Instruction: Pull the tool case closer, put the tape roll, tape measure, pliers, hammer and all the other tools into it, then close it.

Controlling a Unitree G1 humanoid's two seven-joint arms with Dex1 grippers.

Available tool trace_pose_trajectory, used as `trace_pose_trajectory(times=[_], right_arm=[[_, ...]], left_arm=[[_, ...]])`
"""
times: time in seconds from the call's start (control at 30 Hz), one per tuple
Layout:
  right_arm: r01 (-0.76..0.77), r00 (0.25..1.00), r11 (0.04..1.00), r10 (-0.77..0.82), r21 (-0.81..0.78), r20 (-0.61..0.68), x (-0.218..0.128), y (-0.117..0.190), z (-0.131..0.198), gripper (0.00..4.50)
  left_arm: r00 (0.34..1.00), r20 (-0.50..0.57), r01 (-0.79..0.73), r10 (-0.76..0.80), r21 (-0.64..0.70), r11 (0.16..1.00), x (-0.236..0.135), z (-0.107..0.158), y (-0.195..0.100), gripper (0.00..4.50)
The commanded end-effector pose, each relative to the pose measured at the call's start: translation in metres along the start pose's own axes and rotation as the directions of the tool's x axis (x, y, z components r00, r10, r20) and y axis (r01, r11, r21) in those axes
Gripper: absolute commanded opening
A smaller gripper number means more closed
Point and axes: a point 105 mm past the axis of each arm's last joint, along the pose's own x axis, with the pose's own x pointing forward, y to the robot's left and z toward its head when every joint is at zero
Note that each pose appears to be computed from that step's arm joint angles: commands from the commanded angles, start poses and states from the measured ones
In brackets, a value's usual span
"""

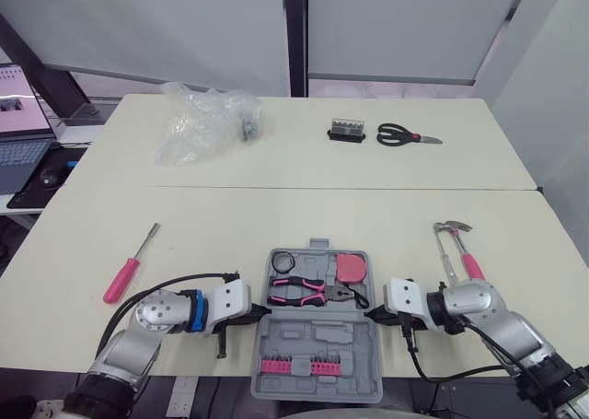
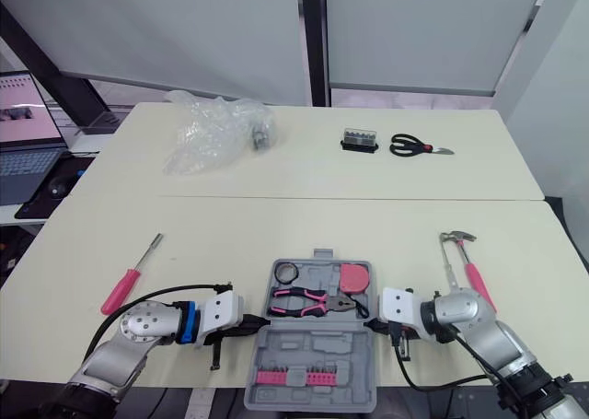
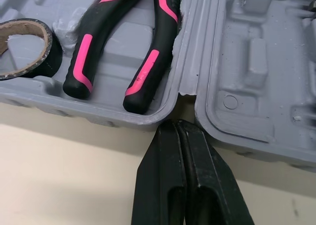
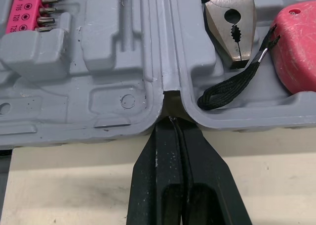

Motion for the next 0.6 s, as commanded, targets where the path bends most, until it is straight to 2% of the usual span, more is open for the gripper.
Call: trace_pose_trajectory(times=[0.03,0.6], right_arm=[[0.015,0.997,0.999,-0.011,-0.043,0.076,0.007,-0.006,0.023,0.00],[0.095,0.993,0.993,-0.089,-0.073,0.083,0.021,-0.036,0.035,0.00]], left_arm=[[1.000,-0.003,-0.012,0.012,0.005,1.000,0.006,0.000,0.006,0.04],[0.997,-0.024,-0.076,0.077,0.040,0.996,0.008,-0.002,0.041,0.04]])
